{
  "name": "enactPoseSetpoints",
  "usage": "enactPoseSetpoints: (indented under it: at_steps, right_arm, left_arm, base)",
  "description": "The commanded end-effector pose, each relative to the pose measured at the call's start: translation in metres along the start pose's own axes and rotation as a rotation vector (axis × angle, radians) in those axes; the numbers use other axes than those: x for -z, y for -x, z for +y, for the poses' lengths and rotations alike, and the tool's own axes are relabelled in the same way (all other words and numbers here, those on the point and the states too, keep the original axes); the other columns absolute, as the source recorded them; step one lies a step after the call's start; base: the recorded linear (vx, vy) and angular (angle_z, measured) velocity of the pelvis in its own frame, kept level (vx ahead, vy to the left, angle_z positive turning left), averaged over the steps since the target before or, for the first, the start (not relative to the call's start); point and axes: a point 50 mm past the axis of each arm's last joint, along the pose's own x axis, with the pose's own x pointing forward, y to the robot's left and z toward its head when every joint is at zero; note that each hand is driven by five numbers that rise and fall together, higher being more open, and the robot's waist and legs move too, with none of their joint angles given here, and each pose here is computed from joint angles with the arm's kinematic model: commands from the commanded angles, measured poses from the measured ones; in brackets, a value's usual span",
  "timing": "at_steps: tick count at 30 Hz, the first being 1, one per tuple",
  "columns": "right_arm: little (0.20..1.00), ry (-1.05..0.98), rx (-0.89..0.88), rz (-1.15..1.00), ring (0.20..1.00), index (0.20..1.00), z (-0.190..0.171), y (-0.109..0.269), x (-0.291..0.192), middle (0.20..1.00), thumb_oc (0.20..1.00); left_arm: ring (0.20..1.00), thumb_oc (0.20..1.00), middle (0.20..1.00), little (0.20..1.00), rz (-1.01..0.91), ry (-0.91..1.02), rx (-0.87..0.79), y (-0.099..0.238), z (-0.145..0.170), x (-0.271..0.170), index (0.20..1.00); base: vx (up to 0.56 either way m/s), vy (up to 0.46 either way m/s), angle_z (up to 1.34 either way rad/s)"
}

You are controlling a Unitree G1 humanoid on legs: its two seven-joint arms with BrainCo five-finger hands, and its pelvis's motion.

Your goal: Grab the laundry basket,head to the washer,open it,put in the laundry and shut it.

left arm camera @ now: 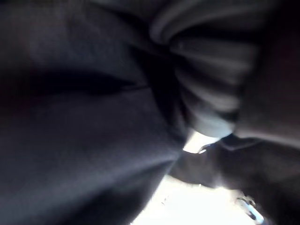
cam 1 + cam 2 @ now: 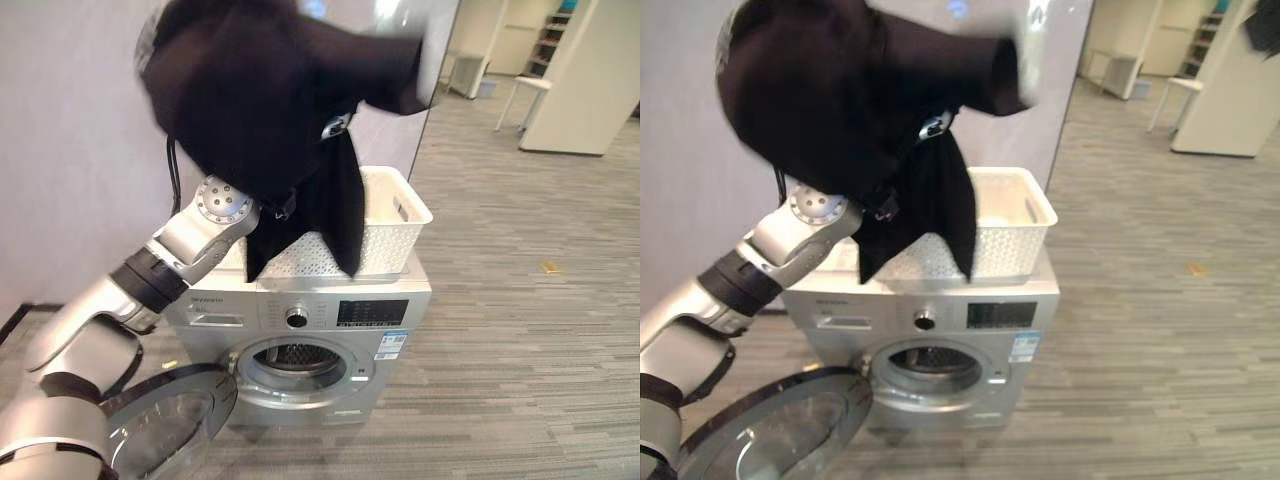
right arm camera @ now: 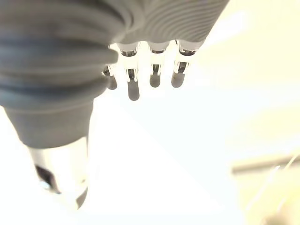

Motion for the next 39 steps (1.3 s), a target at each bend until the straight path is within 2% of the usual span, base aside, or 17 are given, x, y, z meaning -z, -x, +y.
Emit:
enactPoseSetpoints:
  at_steps: [1,6,11,12,17,18,19,21,22,23,25,26,28,29,30,32,39]
  right_arm:
    - [1.0,0.087,0.045,-0.082,1.0,1.0,0.001,0.015,-0.006,1.0,1.0]
    - [1.0,0.219,0.008,0.029,1.0,1.0,0.004,0.047,0.028,1.0,1.0]
    - [1.0,0.175,-0.019,0.262,1.0,1.0,0.02,0.12,0.076,1.0,1.0]
    - [1.0,0.176,-0.019,0.269,1.0,1.0,0.019,0.124,0.077,1.0,1.0]
    - [1.0,0.081,-0.049,0.628,1.0,1.0,0.036,0.225,0.121,1.0,1.0]
    - [1.0,0.082,-0.052,0.629,1.0,1.0,0.036,0.225,0.121,1.0,1.0]
    - [1.0,0.029,-0.05,0.781,1.0,1.0,0.045,0.266,0.132,1.0,1.0]
    - [1.0,0.012,-0.05,0.822,1.0,1.0,0.049,0.278,0.133,1.0,1.0]
    - [1.0,-0.012,-0.056,0.956,1.0,1.0,0.057,0.315,0.138,1.0,1.0]
    - [1.0,-0.014,-0.059,0.955,1.0,1.0,0.058,0.315,0.138,1.0,1.0]
    - [1.0,-0.061,-0.057,1.083,1.0,1.0,0.072,0.35,0.138,1.0,1.0]
    - [1.0,-0.147,-0.051,1.193,1.0,1.0,0.092,0.382,0.128,1.0,1.0]
    - [1.0,-0.178,-0.057,1.246,1.0,1.0,0.1,0.398,0.123,1.0,1.0]
    - [1.0,-0.258,-0.08,1.34,1.0,1.0,0.12,0.426,0.108,1.0,1.0]
    - [1.0,-0.259,-0.081,1.34,1.0,1.0,0.12,0.426,0.108,1.0,1.0]
    - [1.0,-0.355,-0.166,1.484,1.0,1.0,0.145,0.468,0.084,1.0,1.0]
    - [1.0,-0.547,-0.229,1.631,1.0,1.0,0.187,0.501,0.042,1.0,1.0]
  left_arm:
    - [0.2,0.2,0.2,0.2,-0.276,-0.037,-0.007,0.001,0.008,-0.056,0.2]
    - [0.2,0.2,0.2,0.2,-0.329,-0.085,-0.013,0.017,0.017,-0.068,0.2]
    - [0.2,0.2,0.2,0.2,-0.365,-0.072,-0.077,0.058,0.032,-0.07,0.2]
    - [0.2,0.2,0.2,0.2,-0.363,-0.071,-0.07,0.058,0.03,-0.069,0.2]
    - [0.2,0.2,0.2,0.2,-0.347,-0.036,-0.133,0.108,0.041,-0.065,0.2]
    - [0.2,0.2,0.2,0.2,-0.345,-0.034,-0.132,0.109,0.041,-0.065,0.2]
    - [0.2,0.2,0.2,0.2,-0.325,0.001,-0.16,0.131,0.044,-0.061,0.2]
    - [0.2,0.2,0.2,0.2,-0.313,0.019,-0.176,0.141,0.045,-0.059,0.2]
    - [0.2,0.2,0.2,0.2,-0.283,0.062,-0.191,0.161,0.043,-0.056,0.2]
    - [0.2,0.2,0.2,0.2,-0.281,0.061,-0.193,0.162,0.043,-0.056,0.2]
    - [0.2,0.2,0.2,0.2,-0.238,0.093,-0.203,0.181,0.04,-0.05,0.2]
    - [0.2,0.2,0.2,0.2,-0.21,0.135,-0.236,0.198,0.036,-0.046,0.2]
    - [0.2,0.2,0.2,0.2,-0.194,0.168,-0.259,0.207,0.034,-0.042,0.2]
    - [0.2,0.2,0.2,0.2,-0.161,0.209,-0.287,0.219,0.03,-0.035,0.2]
    - [0.2,0.2,0.2,0.2,-0.16,0.208,-0.288,0.219,0.03,-0.035,0.2]
    - [0.2,0.2,0.2,0.2,-0.124,0.29,-0.327,0.233,0.023,-0.026,0.2]
    - [0.2,0.2,0.2,0.2,-0.032,0.394,-0.323,0.246,0.009,-0.008,0.2]
  base:
    - [-0.03,-0.018,-0.07]
    - [-0.02,-0.015,0.04]
    - [0.0,-0.02,0.05]
    - [0.03,-0.022,0.14]
    - [0.0,-0.012,0.02]
    - [0.0,0.0,0.0]
    - [0.0,0.0,0.0]
    - [0.0,0.0,0.0]
    - [0.0,-0.002,0.03]
    - [0.01,-0.005,0.04]
    - [0.0,-0.003,0.14]
    - [-0.02,0.003,0.16]
    - [-0.03,0.0,0.1]
    - [-0.04,-0.004,0.08]
    - [-0.06,-0.005,0.08]
    - [-0.06,0.002,0.1]
    - [0.0,0.004,0.05]
